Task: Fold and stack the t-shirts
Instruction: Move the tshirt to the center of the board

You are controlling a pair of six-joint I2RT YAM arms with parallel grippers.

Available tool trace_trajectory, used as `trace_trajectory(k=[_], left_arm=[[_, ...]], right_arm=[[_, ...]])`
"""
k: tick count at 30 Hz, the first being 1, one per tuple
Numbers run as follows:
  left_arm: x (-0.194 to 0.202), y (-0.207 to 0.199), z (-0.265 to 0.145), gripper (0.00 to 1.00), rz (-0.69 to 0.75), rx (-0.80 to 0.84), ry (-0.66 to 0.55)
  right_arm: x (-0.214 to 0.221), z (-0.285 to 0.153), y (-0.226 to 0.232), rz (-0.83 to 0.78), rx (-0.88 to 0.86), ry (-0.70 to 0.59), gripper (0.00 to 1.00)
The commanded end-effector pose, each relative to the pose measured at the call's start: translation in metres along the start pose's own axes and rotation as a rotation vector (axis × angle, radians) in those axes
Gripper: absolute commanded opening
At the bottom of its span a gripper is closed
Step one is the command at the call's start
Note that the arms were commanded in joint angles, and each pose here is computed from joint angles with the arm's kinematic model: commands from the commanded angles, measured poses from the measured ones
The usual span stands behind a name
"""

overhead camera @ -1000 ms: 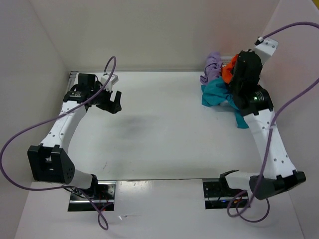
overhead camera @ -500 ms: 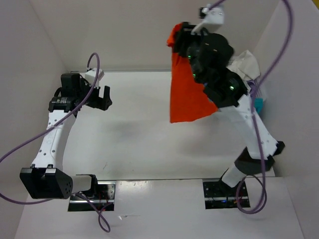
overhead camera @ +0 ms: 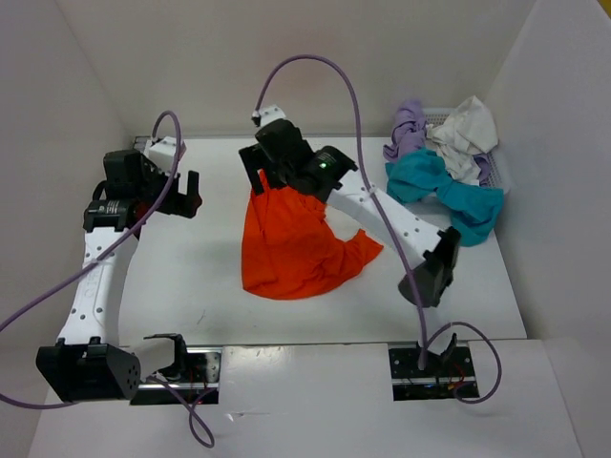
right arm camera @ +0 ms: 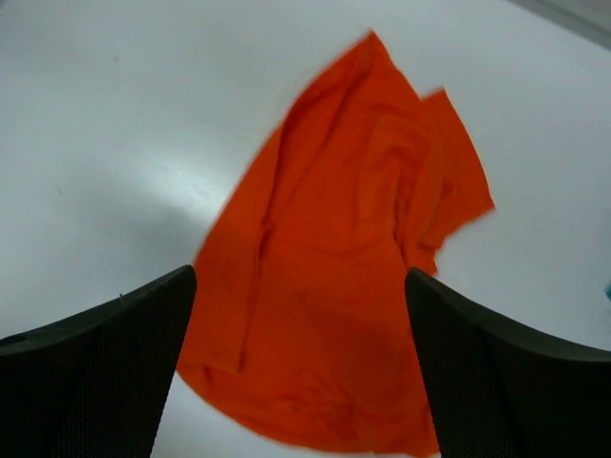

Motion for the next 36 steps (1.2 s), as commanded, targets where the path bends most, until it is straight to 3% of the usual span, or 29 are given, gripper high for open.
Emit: trace_trajectory(k=[1,4,6,10,12,17,20,24,26,31,36], left_arm=[[0.006,-0.020,0.002,1.00,0.073,0.122,-0.022],[0.015,-0.067,0.013,1.00,0.191,0.364,-0.025],[0.035,-0.087,0.025,1.00,0.236,0.427,0.039],[0.078,-0.127,0.063,1.00,0.417,0.489,0.241],[0.089,-0.172,0.070,1.00,0.565,0.566,0.273],[0.109,-0.217,0.080,1.00,0.754,0.563,0.287],[0.124,-0.222,0.095,1.00,0.800,0.517,0.338],[0.139,-0.203,0.111,0.83,0.830,0.372,0.385],[0.139,-0.202,0.113,0.80,0.812,0.350,0.379],[0.145,-0.208,0.113,0.80,0.805,0.394,0.391],[0.150,-0.225,0.106,0.93,0.779,0.502,0.401]], right_arm=[[-0.031,-0.070,-0.043,0.203,-0.005,-0.148,0.92],[0.028,-0.059,-0.097,0.334,0.073,-0.060,0.81],[0.053,-0.056,-0.124,0.382,0.138,-0.021,0.75],[0.118,-0.043,-0.167,0.461,0.280,0.112,0.75],[0.157,-0.037,-0.189,0.549,0.326,0.197,0.75],[0.187,-0.032,-0.200,0.628,0.341,0.227,0.76],[0.202,-0.027,-0.202,0.633,0.362,0.268,0.76],[0.221,-0.022,-0.214,0.658,0.409,0.306,0.77],[0.222,-0.019,-0.216,0.679,0.395,0.302,0.77],[0.225,-0.016,-0.224,0.703,0.390,0.308,0.77],[0.228,-0.016,-0.235,0.716,0.411,0.303,0.79]])
Point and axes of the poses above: each gripper's point midway between its finger pads, its own z axis out along the fingers, its own y axis along the line the jaws close on, x = y × z, the point moved 2 cm from there along -z, back along the fingers, and after that the axes turned 7 degrees about z, right-handed, at the moved point
